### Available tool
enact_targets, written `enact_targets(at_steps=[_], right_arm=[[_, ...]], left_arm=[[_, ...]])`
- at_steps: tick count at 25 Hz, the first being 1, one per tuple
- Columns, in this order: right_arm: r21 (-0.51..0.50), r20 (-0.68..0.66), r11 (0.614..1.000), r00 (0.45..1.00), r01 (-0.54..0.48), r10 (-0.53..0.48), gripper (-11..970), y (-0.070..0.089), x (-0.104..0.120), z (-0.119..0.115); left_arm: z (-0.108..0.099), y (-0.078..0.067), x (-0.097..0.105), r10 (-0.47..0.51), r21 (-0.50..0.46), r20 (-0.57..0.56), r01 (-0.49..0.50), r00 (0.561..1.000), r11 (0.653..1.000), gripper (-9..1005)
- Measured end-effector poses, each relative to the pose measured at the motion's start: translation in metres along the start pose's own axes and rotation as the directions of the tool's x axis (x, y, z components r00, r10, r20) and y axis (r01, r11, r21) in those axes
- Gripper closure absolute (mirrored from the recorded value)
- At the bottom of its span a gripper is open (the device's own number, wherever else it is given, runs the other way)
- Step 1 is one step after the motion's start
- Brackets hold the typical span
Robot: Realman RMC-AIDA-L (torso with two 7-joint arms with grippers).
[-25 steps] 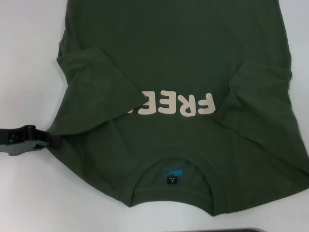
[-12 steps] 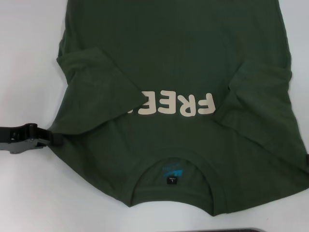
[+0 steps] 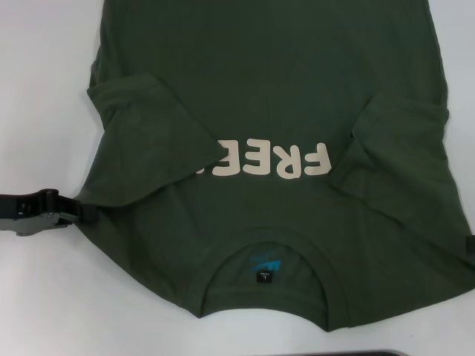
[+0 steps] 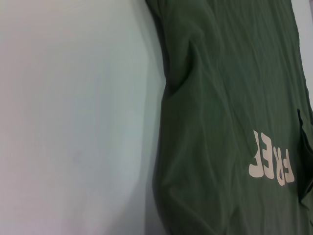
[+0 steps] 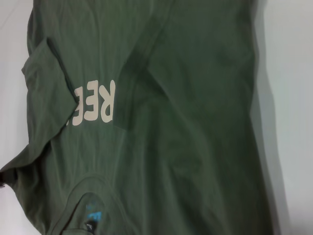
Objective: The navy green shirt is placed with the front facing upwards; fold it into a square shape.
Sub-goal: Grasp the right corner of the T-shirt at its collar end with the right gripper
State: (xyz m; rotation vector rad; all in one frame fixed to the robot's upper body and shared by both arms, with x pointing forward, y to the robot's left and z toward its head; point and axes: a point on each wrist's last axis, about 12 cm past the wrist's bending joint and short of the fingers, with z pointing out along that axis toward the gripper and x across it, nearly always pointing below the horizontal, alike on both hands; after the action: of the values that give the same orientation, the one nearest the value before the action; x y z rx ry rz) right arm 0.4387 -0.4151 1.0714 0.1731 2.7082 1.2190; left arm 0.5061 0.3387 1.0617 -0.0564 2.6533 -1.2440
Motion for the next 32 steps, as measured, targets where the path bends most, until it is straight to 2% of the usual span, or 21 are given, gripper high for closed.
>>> enact_targets(at_steps=[32], right_arm=[[0.003,-0.023,1.000,1.000,0.004,-0.004,18,-0.0003,-0.0019,0.0096]], left_arm=[[0.0006,0.0004,0.0009,-0.003,0.001,0.001,0.003,1.000,1.000,971]])
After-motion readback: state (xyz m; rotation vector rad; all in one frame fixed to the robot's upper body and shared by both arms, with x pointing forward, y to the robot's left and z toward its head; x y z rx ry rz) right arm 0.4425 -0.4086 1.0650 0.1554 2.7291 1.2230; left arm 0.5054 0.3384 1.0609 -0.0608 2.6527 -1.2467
